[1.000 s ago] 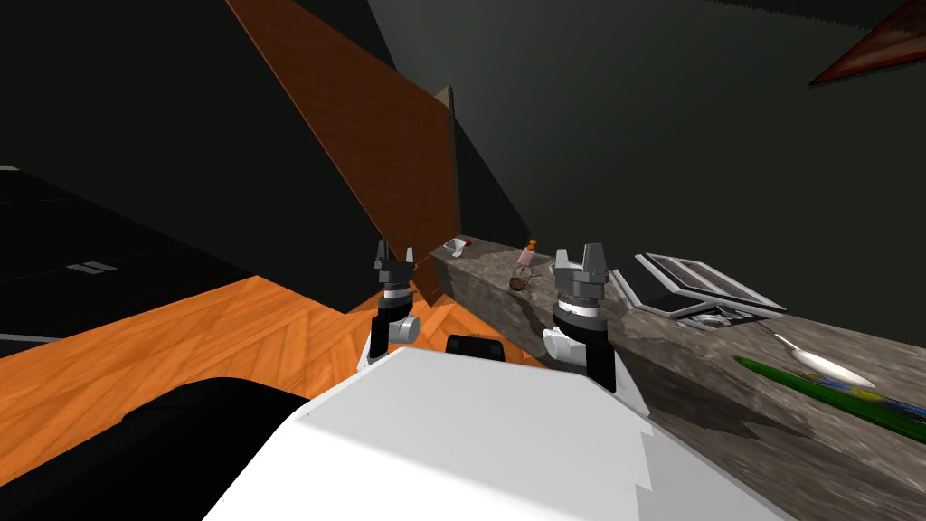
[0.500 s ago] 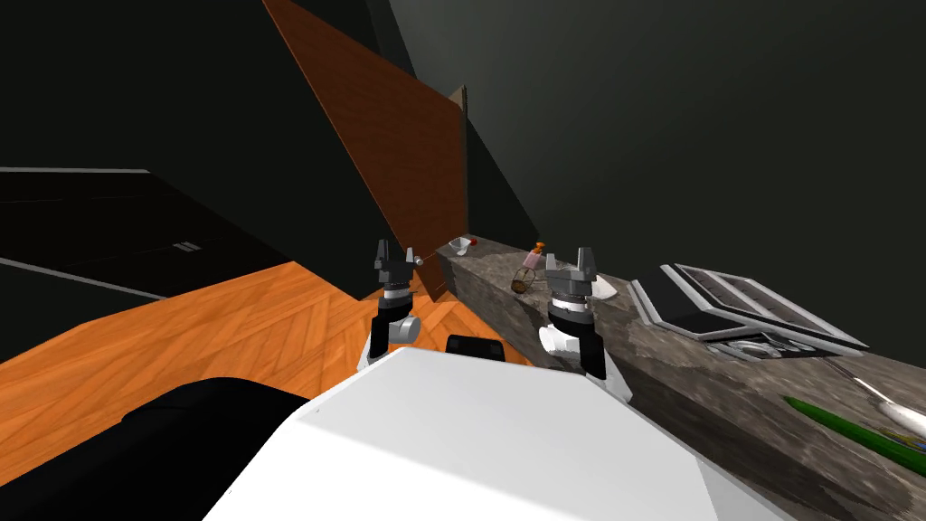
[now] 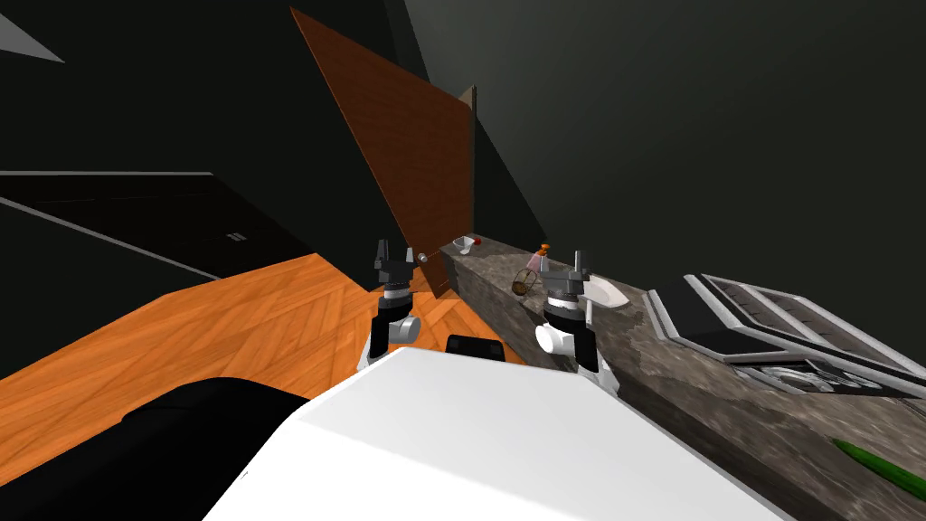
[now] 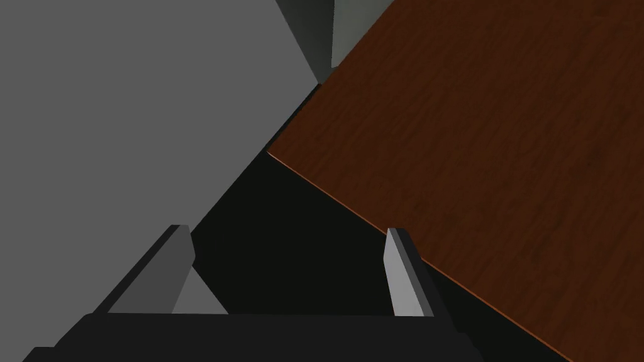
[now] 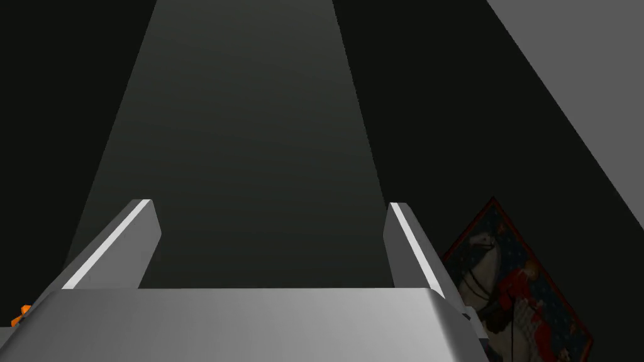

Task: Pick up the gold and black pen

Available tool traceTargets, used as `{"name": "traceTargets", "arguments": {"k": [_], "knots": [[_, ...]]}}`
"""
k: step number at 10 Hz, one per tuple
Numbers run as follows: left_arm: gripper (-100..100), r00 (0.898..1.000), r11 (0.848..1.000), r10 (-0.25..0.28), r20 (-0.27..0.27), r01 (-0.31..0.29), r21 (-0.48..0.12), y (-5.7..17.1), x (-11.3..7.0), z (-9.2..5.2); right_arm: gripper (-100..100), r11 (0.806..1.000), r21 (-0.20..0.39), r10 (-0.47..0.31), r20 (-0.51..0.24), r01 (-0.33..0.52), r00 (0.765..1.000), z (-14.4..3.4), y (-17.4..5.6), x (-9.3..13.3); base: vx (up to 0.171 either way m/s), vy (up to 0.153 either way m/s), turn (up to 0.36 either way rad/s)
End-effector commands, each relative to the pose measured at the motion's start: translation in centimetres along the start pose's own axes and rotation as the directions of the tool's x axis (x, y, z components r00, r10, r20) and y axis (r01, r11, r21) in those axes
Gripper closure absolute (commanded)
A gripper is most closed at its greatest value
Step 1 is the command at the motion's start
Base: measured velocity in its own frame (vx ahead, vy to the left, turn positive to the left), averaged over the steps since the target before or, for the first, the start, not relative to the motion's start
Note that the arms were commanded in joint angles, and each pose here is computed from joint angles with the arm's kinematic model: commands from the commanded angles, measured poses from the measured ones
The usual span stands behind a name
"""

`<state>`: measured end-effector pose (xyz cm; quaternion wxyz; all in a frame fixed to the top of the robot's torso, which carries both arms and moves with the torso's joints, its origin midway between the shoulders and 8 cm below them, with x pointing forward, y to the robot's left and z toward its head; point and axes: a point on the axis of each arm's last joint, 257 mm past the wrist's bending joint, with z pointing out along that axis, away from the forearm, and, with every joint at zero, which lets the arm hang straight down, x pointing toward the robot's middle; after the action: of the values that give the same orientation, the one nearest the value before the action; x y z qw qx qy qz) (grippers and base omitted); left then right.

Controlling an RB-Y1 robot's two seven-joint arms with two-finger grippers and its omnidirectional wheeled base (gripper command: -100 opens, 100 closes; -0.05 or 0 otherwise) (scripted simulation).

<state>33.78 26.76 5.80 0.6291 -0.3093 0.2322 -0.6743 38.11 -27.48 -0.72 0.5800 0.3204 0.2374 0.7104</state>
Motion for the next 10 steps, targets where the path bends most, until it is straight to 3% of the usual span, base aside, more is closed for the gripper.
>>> {"name": "traceTargets", "arguments": {"k": [1, 3, 5, 6, 8, 9, 10], "knots": [[0, 1.0, 1.0, 0.0, 0.0, 0.0, 0.0, 0.0, 0.0, 0.0, -100, 0.997, 0.016, 0.077, 0.028, -0.078, 0.997, -0.2, -1.3, -0.9, -0.033, -0.068, 0.131], [0, 1.0, 1.0, 0.0, 0.0, 0.0, 0.0, 0.0, 0.0, 0.0, -100, 0.989, 0.028, 0.143, 0.055, -0.144, 0.988, -0.4, -2.3, -1.6, -0.031, -0.08, 0.179], [0, 1.0, 1.0, 0.0, 0.0, 0.0, 0.0, 0.0, 0.0, 0.0, -100, 0.964, 0.052, 0.255, 0.103, -0.261, 0.962, -0.9, -4.6, -2.6, -0.03, -0.076, 0.198], [0, 1.0, 1.0, 0.0, 0.0, 0.0, 0.0, 0.0, 0.0, 0.0, -100, 0.961, 0.049, 0.266, 0.112, -0.272, 0.957, -0.9, -4.6, -2.8, -0.032, -0.08, 0.105], [0, 1.0, 1.0, 0.0, 0.0, 0.0, 0.0, 0.0, 0.0, 0.0, -100, 0.922, 0.066, 0.368, 0.167, -0.383, 0.915, -1.5, -7.1, -3.9, -0.04, -0.087, 0.21], [0, 1.0, 1.0, 0.0, 0.0, 0.0, 0.0, 0.0, 0.0, 0.0, -100, 0.917, 0.061, 0.38, 0.177, -0.395, 0.908, -1.5, -7.1, -4.1, -0.034, -0.068, 0.096], [0, 1.0, 1.0, 0.0, 0.0, 0.0, 0.0, 0.0, 0.0, 0.0, -100, 0.891, 0.065, 0.429, 0.208, -0.45, 0.879, -1.9, -8.4, -4.7, -0.028, -0.059, 0.186]]}}
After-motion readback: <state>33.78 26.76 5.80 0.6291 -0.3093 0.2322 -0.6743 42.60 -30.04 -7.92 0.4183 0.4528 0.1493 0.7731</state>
